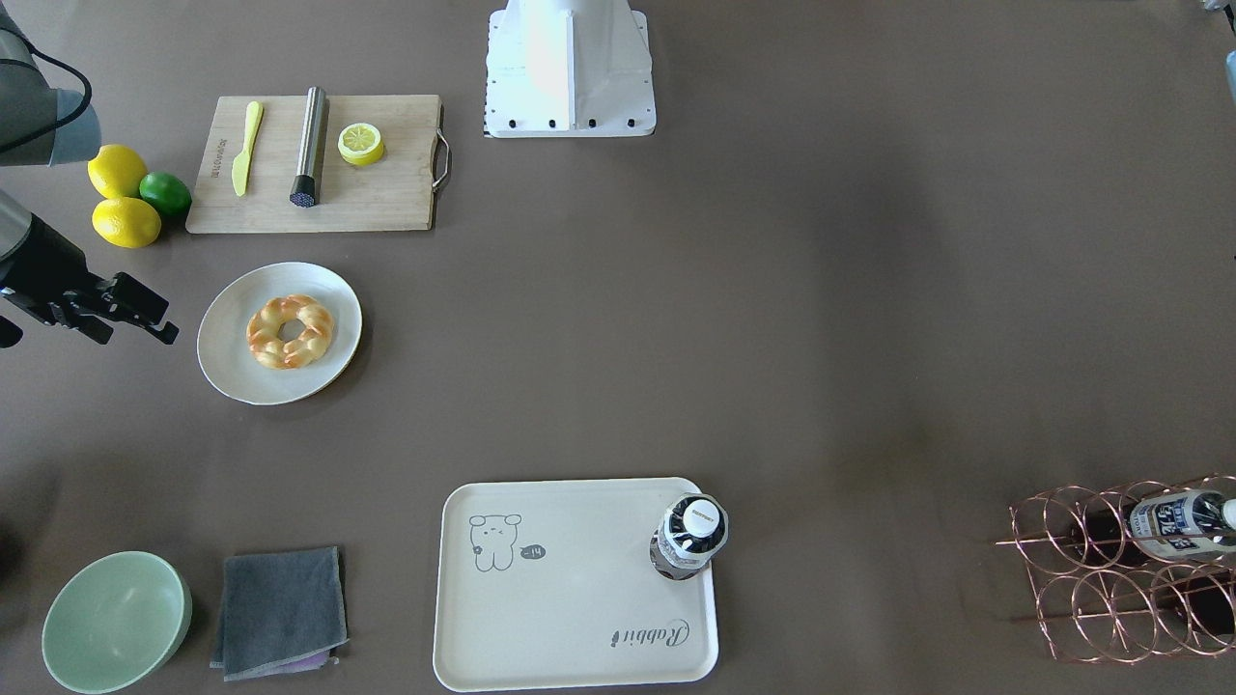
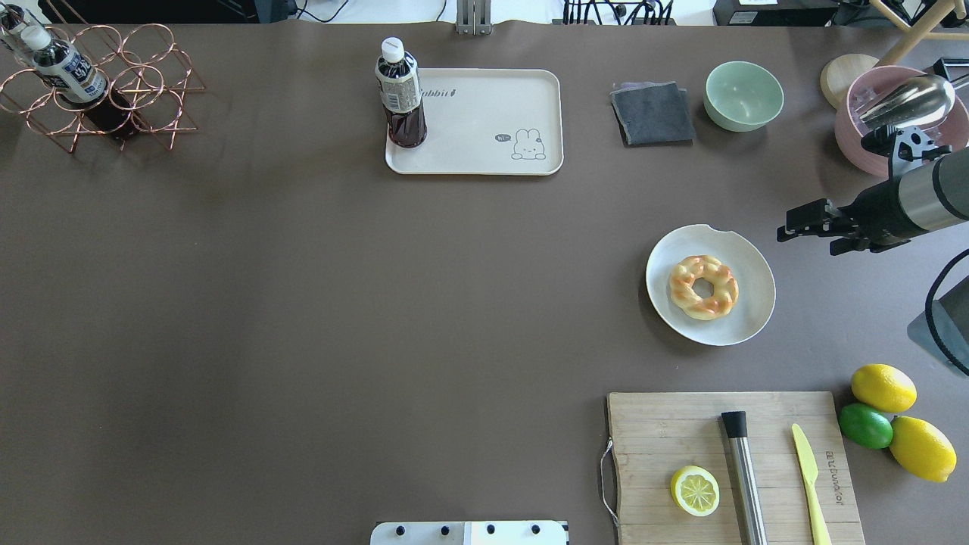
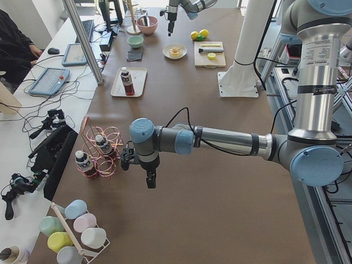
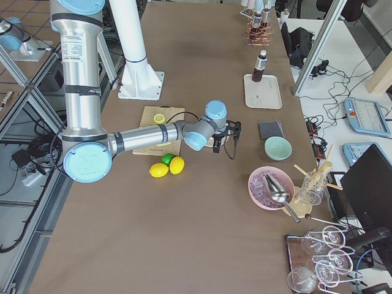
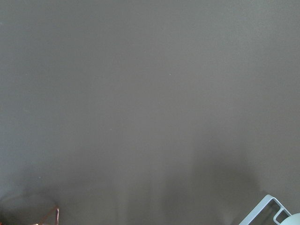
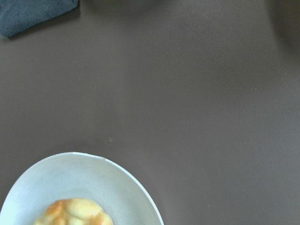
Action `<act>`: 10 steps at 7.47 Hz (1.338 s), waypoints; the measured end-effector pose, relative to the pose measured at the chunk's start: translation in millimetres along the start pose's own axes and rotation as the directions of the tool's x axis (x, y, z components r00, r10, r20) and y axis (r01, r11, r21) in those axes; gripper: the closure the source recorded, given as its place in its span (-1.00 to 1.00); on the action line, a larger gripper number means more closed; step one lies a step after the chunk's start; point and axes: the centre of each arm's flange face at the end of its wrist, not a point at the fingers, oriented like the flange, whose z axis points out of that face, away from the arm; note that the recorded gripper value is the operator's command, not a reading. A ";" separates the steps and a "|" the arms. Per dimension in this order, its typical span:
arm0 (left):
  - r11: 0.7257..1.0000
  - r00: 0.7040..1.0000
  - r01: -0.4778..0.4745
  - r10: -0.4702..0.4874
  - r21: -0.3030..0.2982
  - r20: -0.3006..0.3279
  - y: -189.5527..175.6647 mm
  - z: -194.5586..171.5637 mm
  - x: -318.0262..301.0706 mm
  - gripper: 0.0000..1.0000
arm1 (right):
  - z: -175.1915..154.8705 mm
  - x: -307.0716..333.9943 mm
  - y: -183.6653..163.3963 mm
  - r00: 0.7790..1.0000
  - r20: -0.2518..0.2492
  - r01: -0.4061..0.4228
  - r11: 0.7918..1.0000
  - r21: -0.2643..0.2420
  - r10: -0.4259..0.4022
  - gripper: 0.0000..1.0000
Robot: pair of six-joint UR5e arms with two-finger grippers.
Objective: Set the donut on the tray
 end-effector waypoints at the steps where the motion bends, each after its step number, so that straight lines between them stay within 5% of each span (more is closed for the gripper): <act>1: 1.000 1.000 -0.002 0.002 0.002 0.000 -1.1 -0.8 1.0 -0.97 | 11.8 -3.7 13.6 1.000 -0.010 0.003 1.000 -0.014 -0.003 -1.00; 7: 1.000 1.000 -0.005 0.005 0.007 -0.001 -3.3 -3.4 3.7 -0.97 | 48.0 -7.7 55.6 0.997 -0.063 0.047 0.998 -0.047 -0.050 -1.00; 8: 1.000 1.000 -0.005 0.005 0.007 -0.001 -3.4 -3.4 3.8 -0.97 | 51.8 -8.3 58.5 0.996 -0.069 0.052 0.998 -0.048 -0.055 -0.86; 9: 1.000 1.000 -0.005 0.005 0.007 -0.001 -3.4 -3.4 3.8 -0.97 | 55.4 -8.5 61.3 0.995 -0.075 0.055 0.997 -0.049 -0.059 -0.43; 10: 1.000 1.000 -0.005 0.005 0.007 -0.001 -3.4 -3.2 3.7 -0.97 | 58.6 -9.0 63.7 0.995 -0.080 0.054 0.997 -0.049 -0.057 0.40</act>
